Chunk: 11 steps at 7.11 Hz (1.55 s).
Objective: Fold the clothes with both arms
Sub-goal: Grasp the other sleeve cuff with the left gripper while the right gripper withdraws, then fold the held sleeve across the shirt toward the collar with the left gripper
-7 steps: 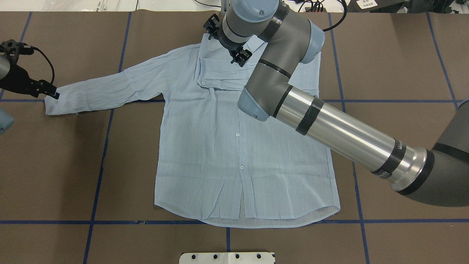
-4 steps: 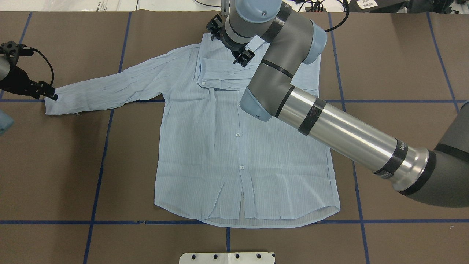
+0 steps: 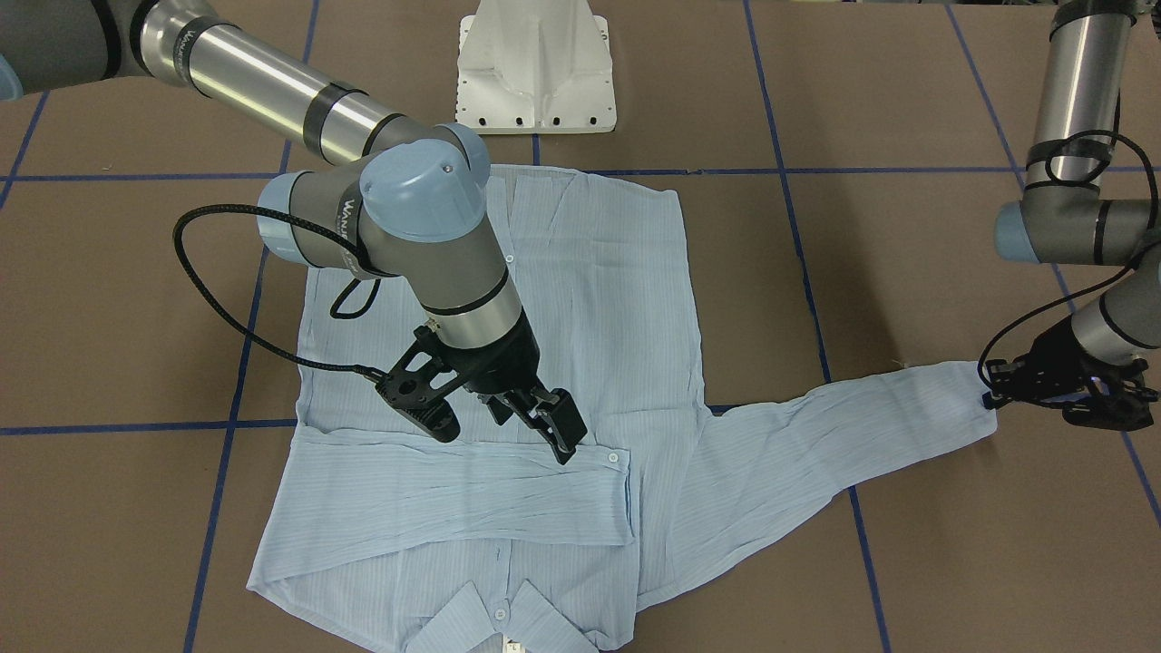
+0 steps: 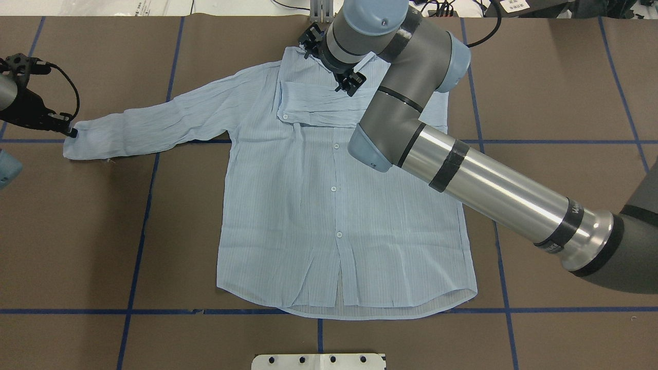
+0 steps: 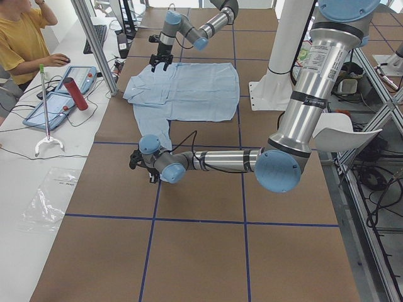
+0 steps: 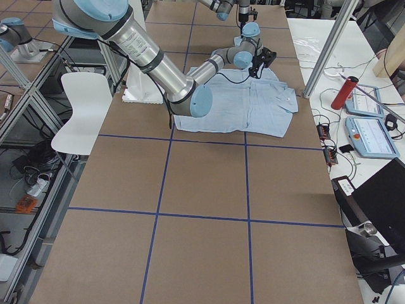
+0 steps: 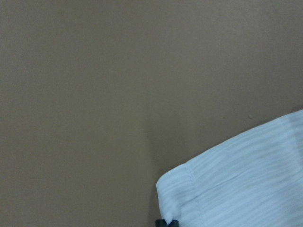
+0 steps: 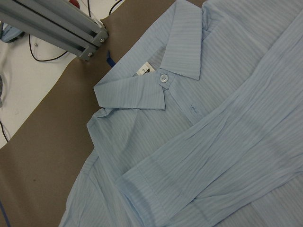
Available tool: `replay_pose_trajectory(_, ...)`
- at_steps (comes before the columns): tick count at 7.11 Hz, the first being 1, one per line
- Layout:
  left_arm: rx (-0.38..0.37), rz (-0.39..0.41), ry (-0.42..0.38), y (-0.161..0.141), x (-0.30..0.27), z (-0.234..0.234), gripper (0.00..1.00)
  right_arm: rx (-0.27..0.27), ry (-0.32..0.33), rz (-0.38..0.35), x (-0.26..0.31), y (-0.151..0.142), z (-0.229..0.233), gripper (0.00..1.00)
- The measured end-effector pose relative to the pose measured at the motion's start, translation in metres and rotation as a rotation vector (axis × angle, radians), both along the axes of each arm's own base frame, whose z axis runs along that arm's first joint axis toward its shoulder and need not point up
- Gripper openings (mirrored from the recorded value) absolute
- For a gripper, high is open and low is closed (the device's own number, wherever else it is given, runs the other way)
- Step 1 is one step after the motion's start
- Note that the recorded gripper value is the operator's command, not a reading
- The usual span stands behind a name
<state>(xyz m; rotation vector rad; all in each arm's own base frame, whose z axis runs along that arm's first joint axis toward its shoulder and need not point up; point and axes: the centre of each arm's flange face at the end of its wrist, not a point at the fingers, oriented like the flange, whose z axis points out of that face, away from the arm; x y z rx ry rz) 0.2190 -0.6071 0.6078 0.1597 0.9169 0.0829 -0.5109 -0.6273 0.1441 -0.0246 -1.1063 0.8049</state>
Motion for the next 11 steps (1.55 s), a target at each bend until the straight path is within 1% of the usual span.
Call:
replay_pose_trajectory(1, 0.009, 0.000, 0.046, -0.006, 0.003, -0.031, 0.00, 0.002, -0.006, -0.020, 0.023, -0.005, 0.013, 1.00)
replay_pose_trajectory(2, 0.005, -0.028, 0.093, -0.017, 0.008, -0.072, 0.00, 0.022, 0.003, -0.054, 0.055, -0.010, 0.037, 1.00)
replay_pose_trajectory(3, -0.023, -0.082, 0.151, -0.029, 0.016, -0.124, 0.00, 0.051, 0.028, -0.098, 0.095, -0.018, 0.074, 1.00)
replay_pose_trajectory(4, -0.071, -0.130, 0.217, -0.037, 0.035, -0.181, 0.00, 0.083, 0.056, -0.144, 0.133, -0.025, 0.111, 1.00)
replay_pose_trajectory(5, -0.131, -0.151, 0.288, -0.036, 0.072, -0.245, 0.00, 0.112, 0.089, -0.186, 0.164, -0.030, 0.147, 1.00)
replay_pose_trajectory(7, -0.221, -0.169, 0.404, -0.029, 0.138, -0.365, 0.00, 0.147, 0.146, -0.236, 0.200, -0.029, 0.202, 1.00)
replay_pose_trajectory(8, -0.239, -0.198, 0.438, -0.027, 0.176, -0.417, 0.00, 0.169, 0.175, -0.260, 0.214, -0.022, 0.226, 1.00)
replay_pose_trajectory(9, -0.246, -0.243, 0.453, -0.030, 0.226, -0.464, 0.00, 0.184, 0.199, -0.278, 0.226, -0.017, 0.246, 1.00)
replay_pose_trajectory(10, -0.241, -0.288, 0.461, -0.033, 0.270, -0.501, 0.00, 0.186, 0.212, -0.286, 0.233, -0.013, 0.258, 1.00)
replay_pose_trajectory(11, -0.218, -0.333, 0.469, -0.033, 0.307, -0.523, 0.00, 0.186, 0.218, -0.288, 0.236, -0.009, 0.267, 1.00)
